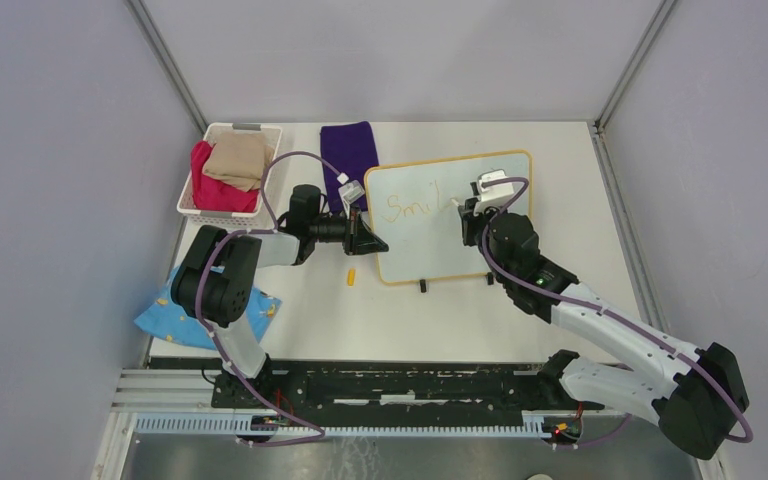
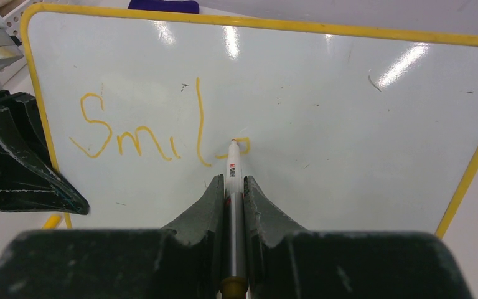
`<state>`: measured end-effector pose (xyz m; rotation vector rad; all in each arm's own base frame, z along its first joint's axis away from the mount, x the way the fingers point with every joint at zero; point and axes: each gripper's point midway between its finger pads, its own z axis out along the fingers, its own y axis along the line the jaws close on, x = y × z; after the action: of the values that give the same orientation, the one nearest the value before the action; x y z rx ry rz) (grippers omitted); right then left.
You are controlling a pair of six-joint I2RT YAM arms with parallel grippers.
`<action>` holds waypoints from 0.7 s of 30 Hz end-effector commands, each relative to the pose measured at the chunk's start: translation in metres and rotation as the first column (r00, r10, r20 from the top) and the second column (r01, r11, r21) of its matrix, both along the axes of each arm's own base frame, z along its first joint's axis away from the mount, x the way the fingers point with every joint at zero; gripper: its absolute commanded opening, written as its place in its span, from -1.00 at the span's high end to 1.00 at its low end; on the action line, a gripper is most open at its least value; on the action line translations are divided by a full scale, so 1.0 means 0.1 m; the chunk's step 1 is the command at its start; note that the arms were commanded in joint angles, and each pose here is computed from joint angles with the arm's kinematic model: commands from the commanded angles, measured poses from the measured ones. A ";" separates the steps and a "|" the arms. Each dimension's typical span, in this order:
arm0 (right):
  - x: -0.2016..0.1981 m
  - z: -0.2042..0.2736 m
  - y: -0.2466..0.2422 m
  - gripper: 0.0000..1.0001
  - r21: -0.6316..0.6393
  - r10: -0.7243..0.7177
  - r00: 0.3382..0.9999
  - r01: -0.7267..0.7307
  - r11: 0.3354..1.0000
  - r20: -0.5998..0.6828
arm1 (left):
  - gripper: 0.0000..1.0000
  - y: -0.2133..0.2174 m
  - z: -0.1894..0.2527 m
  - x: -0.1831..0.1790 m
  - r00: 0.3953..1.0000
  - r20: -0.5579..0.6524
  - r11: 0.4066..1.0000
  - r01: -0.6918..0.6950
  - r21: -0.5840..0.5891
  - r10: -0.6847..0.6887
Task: Write a sentence on the whiteboard
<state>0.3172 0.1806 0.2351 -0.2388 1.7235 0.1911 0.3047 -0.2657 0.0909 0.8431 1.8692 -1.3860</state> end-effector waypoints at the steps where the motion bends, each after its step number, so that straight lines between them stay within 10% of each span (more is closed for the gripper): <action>1: 0.00 0.02 0.03 1.00 0.033 0.015 1.000 -0.015 0.999 0.010 | 0.96 0.06 -0.60 -0.12 0.998 -0.045 0.983 -0.038 0.178 0.046; 21: -0.10 -0.11 -0.24 1.00 0.001 -0.073 0.997 0.073 0.997 -0.003 | 0.96 0.06 -0.61 -0.12 0.998 -0.044 0.982 -0.038 0.185 0.047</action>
<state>0.3058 0.1722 0.2163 -0.2301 1.7495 0.1983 0.3036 -0.2676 0.0905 0.8622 1.8621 -1.3809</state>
